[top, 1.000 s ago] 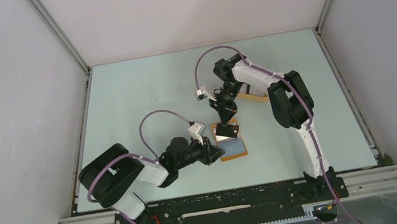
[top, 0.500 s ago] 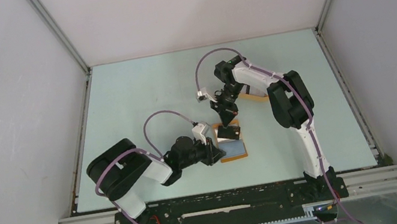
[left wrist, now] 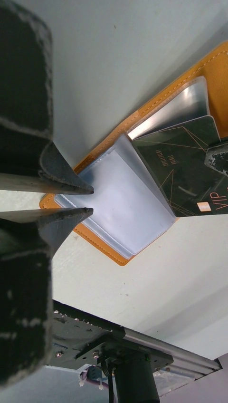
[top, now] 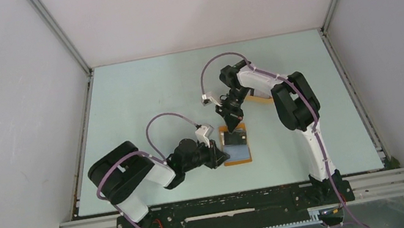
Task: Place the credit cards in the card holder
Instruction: Insert the credit card into the card holder.
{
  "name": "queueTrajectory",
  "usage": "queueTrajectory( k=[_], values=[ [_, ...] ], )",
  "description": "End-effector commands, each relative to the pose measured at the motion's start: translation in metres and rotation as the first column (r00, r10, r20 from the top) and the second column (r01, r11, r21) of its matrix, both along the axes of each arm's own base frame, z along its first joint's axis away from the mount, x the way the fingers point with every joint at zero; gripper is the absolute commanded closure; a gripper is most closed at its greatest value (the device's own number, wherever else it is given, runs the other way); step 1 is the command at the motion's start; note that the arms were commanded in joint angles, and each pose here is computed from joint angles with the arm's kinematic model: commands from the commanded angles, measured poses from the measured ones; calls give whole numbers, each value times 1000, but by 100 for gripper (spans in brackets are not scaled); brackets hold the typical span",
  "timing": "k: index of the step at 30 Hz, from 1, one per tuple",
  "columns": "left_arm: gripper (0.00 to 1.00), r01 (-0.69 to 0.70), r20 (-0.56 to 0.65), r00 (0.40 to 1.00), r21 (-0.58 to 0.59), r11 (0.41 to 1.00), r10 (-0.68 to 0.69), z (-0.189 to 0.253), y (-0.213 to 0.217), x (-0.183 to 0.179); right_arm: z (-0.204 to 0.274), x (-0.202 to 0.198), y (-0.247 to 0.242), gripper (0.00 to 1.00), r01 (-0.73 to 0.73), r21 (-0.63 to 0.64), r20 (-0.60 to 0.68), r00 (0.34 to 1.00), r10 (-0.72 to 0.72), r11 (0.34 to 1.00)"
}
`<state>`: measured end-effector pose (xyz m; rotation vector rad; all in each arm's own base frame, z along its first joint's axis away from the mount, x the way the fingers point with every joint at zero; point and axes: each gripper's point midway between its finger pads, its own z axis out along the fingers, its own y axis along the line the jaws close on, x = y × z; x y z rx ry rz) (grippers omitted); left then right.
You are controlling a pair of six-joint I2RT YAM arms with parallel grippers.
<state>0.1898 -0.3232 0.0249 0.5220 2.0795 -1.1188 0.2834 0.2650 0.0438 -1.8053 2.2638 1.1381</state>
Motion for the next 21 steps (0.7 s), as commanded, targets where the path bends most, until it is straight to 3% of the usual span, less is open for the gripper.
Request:
queueTrajectory(
  k=[1,21],
  values=[
    [78,-2,-33,999,46,999,3,-10,6,-6,15,-1,5,100,27,24,17,999,-28,999],
    [69,-183,25,983,-57,982,184,37,40,15,20,-10,-1,100,66,49,0,998,-66,997]
  ],
)
